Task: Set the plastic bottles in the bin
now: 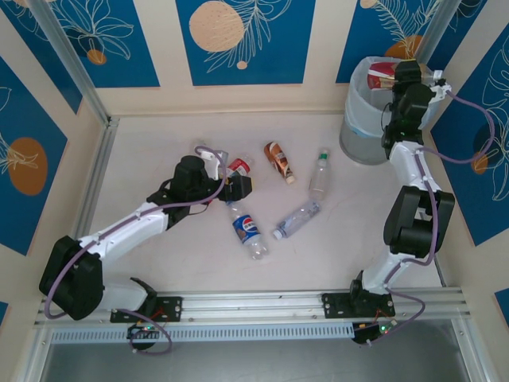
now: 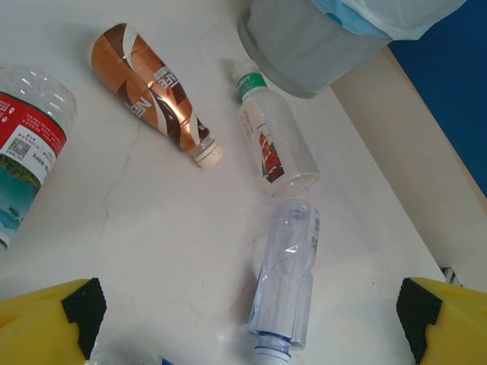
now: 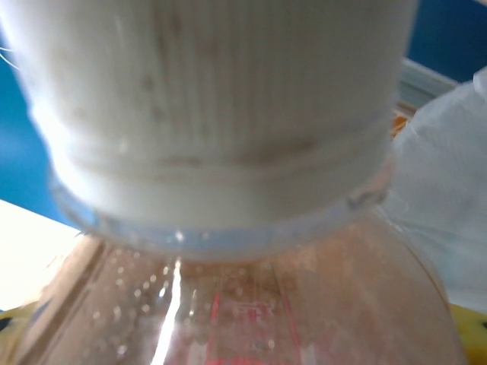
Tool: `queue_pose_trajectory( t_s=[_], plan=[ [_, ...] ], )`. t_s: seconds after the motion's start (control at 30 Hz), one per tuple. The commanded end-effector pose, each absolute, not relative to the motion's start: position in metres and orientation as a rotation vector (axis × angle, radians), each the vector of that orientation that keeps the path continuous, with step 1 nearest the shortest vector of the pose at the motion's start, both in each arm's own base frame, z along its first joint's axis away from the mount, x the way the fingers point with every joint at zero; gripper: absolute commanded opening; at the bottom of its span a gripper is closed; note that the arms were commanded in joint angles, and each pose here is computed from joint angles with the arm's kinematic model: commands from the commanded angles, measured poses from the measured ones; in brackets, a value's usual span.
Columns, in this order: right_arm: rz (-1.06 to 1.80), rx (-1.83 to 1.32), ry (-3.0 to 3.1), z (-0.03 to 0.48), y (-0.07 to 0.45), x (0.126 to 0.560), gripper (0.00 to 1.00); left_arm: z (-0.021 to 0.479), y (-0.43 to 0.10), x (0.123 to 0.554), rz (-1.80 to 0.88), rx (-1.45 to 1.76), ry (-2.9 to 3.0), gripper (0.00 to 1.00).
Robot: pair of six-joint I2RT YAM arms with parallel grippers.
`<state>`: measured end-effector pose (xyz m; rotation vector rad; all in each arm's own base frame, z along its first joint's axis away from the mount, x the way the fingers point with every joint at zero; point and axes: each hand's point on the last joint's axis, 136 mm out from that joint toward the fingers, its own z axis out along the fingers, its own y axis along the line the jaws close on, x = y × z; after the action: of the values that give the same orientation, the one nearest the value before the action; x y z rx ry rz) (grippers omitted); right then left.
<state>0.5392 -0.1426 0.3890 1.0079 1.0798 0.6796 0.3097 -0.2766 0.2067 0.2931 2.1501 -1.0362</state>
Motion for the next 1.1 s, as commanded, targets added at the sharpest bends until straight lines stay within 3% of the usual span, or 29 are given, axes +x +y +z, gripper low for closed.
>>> queue_pose_trajectory(
  t_s=[0.0,0.5,1.07],
  plan=[
    [0.525,0.943,1.105,0.402,-0.151,0.541,0.49,0.214,-0.281,0.312,-1.035,0.311,2.136,0.99],
    [0.138,0.74,1.199,0.392,-0.156,0.541,0.51,0.208,-0.282,0.311,-1.032,0.314,2.15,0.99],
    [-0.227,0.665,1.616,0.336,-0.182,0.589,0.54,0.202,-0.285,0.312,-1.037,0.311,2.169,0.99]
  ],
)
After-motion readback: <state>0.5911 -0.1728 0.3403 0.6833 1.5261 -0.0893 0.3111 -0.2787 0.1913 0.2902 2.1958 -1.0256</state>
